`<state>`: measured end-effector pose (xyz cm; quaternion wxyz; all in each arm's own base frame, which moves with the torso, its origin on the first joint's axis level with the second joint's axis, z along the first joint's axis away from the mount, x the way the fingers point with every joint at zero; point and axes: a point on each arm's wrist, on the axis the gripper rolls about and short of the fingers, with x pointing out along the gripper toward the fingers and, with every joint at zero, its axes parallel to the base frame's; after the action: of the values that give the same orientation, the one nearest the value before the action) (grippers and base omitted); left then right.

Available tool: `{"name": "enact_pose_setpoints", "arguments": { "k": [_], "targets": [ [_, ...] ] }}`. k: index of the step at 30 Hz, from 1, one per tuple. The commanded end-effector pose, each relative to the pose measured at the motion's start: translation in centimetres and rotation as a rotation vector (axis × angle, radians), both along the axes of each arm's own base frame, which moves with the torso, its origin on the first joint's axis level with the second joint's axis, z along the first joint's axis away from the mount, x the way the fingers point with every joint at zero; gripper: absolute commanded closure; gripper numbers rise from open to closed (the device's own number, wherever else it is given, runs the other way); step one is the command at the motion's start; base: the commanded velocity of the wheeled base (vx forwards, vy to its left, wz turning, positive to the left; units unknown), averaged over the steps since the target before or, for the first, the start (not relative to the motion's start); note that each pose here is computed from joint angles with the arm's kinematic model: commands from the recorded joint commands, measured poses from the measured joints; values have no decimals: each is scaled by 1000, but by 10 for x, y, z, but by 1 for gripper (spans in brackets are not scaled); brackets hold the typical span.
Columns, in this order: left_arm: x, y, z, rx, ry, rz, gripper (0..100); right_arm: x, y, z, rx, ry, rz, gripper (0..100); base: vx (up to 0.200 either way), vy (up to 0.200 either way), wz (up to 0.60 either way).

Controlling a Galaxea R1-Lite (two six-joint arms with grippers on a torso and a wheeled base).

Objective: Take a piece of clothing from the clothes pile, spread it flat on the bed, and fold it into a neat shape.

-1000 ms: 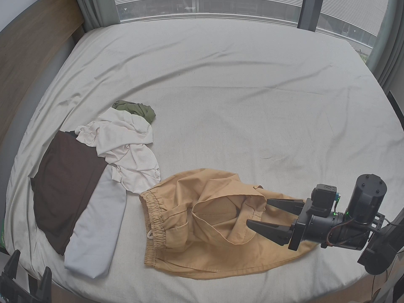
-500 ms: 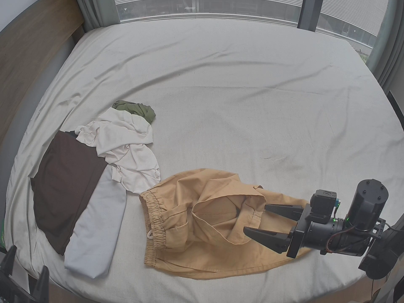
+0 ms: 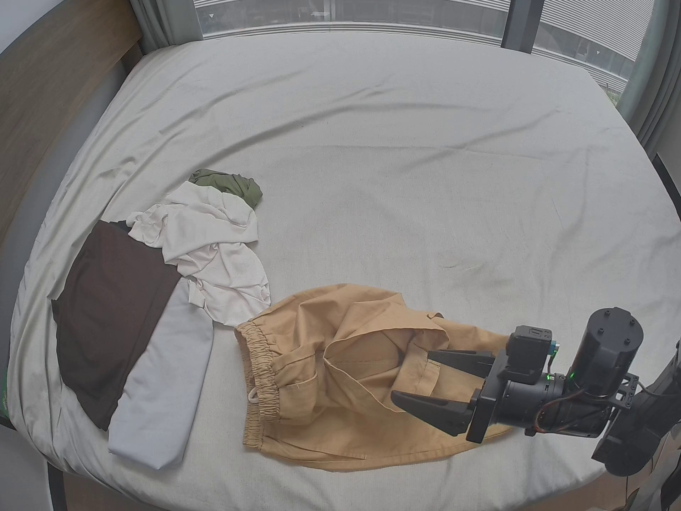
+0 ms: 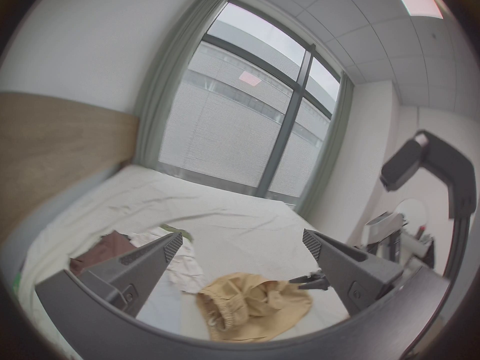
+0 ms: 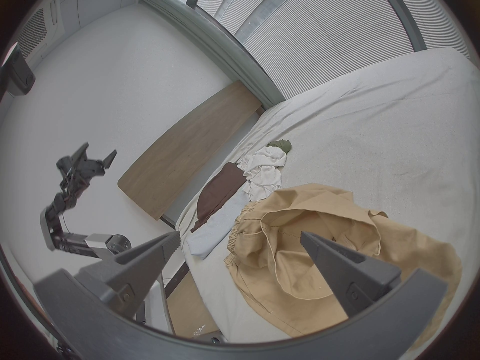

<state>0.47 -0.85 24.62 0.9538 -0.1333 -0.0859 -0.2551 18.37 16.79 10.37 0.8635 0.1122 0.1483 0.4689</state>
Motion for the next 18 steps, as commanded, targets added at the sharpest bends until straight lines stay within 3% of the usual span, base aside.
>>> {"name": "enact_pose_setpoints", "arguments": {
  "k": [1,4,7,11,14,18],
  "targets": [
    [93,-21,-7,-22,259,-241,0,9,13,-25,-29,32,16,0,0,0,0],
    [105,-24,-16,-15,289,-283,0,12,16,-32,-28,31,15,0,0,0,0],
    [121,-27,-37,-7,387,-331,0,20,23,-27,5,4,15,0,0,0,0],
    [135,-29,-52,23,456,-327,0,26,28,-26,20,18,12,0,0,0,0],
    [149,-32,-75,101,522,-328,0,31,32,-33,4,42,8,0,0,0,0],
    [159,-34,-91,130,550,-333,0,36,36,-37,0,47,6,0,0,0,0]
  ]
}}
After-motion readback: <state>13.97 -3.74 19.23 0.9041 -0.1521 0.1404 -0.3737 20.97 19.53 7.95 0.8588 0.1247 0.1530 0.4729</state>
